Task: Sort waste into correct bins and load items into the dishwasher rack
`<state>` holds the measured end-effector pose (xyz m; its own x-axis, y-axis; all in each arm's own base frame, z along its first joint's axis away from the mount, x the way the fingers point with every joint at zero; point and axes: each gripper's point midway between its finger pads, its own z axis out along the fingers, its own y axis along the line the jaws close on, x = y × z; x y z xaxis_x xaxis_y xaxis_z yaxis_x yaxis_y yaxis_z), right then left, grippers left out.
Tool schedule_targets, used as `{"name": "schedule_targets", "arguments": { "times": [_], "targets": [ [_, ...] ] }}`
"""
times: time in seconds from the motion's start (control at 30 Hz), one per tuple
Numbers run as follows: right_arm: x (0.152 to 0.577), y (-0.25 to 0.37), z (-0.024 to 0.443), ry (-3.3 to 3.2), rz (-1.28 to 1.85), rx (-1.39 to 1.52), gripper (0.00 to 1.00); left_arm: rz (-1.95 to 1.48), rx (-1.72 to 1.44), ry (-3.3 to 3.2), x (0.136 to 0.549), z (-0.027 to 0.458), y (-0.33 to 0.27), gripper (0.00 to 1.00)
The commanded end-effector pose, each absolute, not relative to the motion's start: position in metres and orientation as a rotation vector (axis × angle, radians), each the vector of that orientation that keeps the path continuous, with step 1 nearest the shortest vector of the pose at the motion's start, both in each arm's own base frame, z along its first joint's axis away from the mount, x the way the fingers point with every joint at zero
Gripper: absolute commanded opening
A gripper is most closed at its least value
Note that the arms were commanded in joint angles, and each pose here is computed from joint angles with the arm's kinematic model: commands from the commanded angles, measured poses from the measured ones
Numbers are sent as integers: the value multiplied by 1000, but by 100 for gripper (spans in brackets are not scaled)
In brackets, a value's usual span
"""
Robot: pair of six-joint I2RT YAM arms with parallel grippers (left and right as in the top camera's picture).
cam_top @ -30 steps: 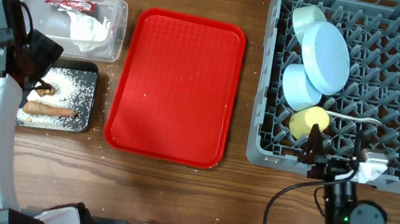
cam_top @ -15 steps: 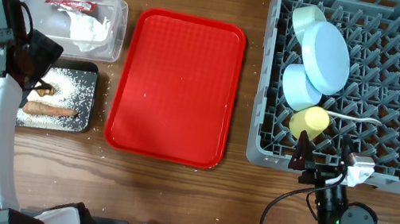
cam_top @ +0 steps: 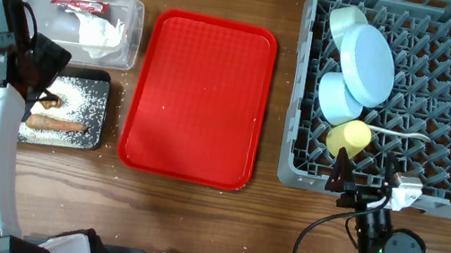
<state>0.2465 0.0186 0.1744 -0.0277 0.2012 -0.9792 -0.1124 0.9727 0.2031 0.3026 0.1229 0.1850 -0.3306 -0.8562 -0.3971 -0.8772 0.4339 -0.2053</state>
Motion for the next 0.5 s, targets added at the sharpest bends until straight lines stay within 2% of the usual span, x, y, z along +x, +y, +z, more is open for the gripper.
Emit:
{"name": "schedule_targets", "arguments": {
  "times": [0.0, 0.23, 0.37, 0.47],
  "targets": [
    [246, 18, 177, 1564, 255, 77, 100, 64, -1441, 2247, 303, 189, 123, 100],
    [246, 18, 177, 1564, 255, 77, 100, 46, -1400, 2227, 300, 200, 115, 100],
    [246, 18, 177, 1564, 255, 77, 100, 121, -1312, 2104, 282, 235, 113, 100],
    [246, 18, 177, 1564, 255, 78, 99, 43, -1229, 1969, 278, 253, 105, 100]
  ]
}}
